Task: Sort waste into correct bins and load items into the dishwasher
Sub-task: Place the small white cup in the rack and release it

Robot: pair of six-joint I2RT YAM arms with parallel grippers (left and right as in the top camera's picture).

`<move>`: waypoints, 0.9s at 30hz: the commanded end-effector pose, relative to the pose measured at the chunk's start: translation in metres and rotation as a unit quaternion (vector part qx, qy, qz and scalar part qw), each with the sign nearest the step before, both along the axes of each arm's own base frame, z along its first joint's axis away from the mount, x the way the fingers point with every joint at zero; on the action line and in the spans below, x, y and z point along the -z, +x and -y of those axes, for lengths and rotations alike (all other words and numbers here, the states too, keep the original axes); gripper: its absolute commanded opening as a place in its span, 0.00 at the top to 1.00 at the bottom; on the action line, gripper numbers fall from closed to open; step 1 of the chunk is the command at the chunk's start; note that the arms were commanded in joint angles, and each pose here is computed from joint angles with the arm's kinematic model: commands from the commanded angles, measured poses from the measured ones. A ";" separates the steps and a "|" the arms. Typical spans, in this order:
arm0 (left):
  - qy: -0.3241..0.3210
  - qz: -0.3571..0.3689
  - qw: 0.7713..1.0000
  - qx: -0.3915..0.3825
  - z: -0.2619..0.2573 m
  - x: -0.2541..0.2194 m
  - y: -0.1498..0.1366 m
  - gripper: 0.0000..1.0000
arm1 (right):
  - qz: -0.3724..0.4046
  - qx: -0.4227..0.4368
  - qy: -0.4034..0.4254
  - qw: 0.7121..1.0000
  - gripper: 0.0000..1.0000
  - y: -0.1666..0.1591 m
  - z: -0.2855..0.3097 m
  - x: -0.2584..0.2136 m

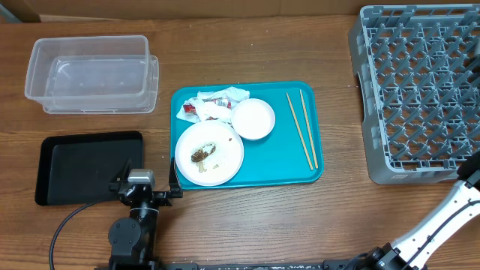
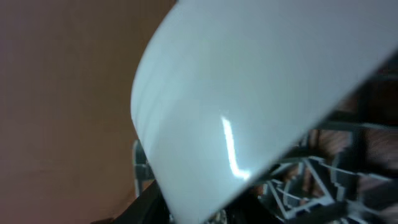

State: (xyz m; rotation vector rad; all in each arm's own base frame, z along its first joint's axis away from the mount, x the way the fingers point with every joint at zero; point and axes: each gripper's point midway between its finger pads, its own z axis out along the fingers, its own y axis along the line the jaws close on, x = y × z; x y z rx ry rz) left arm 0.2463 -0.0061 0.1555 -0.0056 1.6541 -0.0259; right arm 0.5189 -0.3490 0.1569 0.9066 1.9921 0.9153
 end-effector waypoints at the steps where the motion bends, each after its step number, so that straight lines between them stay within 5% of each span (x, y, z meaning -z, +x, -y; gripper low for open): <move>1: -0.004 0.004 1.000 0.001 0.000 -0.001 0.000 0.00 | -0.017 0.083 -0.097 0.992 0.66 -0.019 0.033 -0.056; 9: -0.004 0.004 1.000 0.001 0.000 -0.001 0.000 0.00 | -0.042 0.161 -0.177 0.970 0.64 -0.028 0.035 -0.111; 20: -0.004 0.004 1.000 0.001 0.000 -0.001 0.000 0.00 | -0.038 0.151 -0.224 0.962 0.53 0.013 -0.001 -0.115; 27: -0.004 0.004 1.000 0.001 0.000 -0.001 0.000 0.00 | -0.089 0.206 -0.301 0.927 0.62 0.043 0.003 -0.075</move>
